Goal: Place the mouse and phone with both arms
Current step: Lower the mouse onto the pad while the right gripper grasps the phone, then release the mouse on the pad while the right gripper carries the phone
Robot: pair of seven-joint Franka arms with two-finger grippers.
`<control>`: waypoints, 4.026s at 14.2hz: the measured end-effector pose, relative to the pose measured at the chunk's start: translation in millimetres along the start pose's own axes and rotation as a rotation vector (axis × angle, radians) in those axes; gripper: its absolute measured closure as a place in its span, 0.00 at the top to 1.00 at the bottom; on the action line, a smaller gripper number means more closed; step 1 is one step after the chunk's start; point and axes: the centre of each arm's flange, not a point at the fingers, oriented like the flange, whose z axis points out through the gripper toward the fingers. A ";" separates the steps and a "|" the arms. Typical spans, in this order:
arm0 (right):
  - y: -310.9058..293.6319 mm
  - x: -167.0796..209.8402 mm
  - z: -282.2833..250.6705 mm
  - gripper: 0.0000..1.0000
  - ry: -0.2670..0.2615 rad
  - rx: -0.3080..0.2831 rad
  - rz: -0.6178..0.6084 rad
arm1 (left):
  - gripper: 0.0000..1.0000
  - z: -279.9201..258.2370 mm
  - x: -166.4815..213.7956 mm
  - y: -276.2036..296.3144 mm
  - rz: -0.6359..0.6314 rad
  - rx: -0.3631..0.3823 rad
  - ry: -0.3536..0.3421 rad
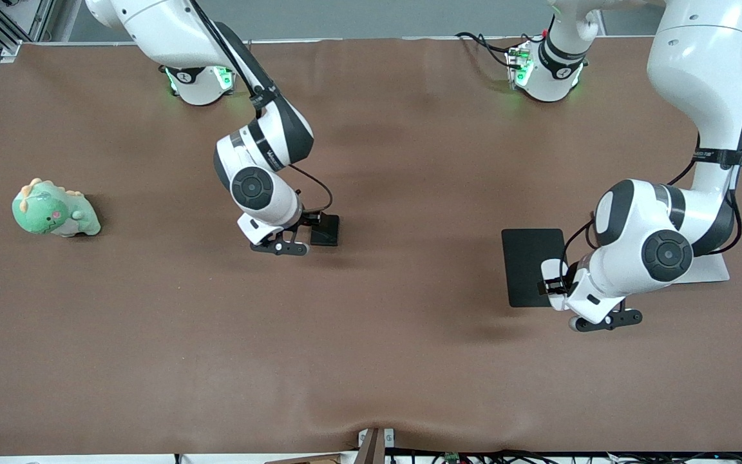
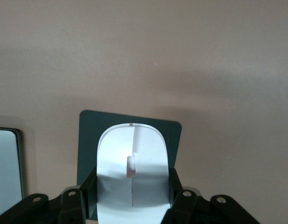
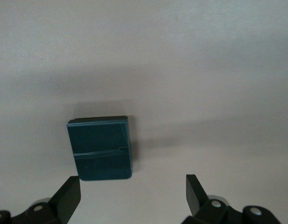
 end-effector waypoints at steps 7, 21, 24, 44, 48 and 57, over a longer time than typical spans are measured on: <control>-16.9 3.6 47.9 1.00 0.056 0.023 -0.017 | 0.60 40.0 -19.5 18.6 0.039 -0.017 0.004; -35.0 -5.3 75.2 0.80 0.081 0.036 -0.016 | 0.60 97.0 -49.6 -1.6 0.130 0.067 0.049; -34.9 -5.2 75.2 0.80 0.081 0.035 -0.015 | 0.60 106.0 -57.0 -10.9 0.136 0.060 0.078; 163.2 50.2 -47.9 0.80 -0.063 0.020 0.102 | 0.85 130.6 -82.2 -30.4 0.196 0.028 0.110; 218.6 56.5 -48.0 0.80 -0.075 0.036 0.063 | 1.00 126.2 -79.7 -29.3 0.200 0.024 0.126; 285.2 53.4 -24.6 0.80 -0.094 -0.023 0.064 | 1.00 -34.1 -55.2 -44.0 0.173 0.100 0.125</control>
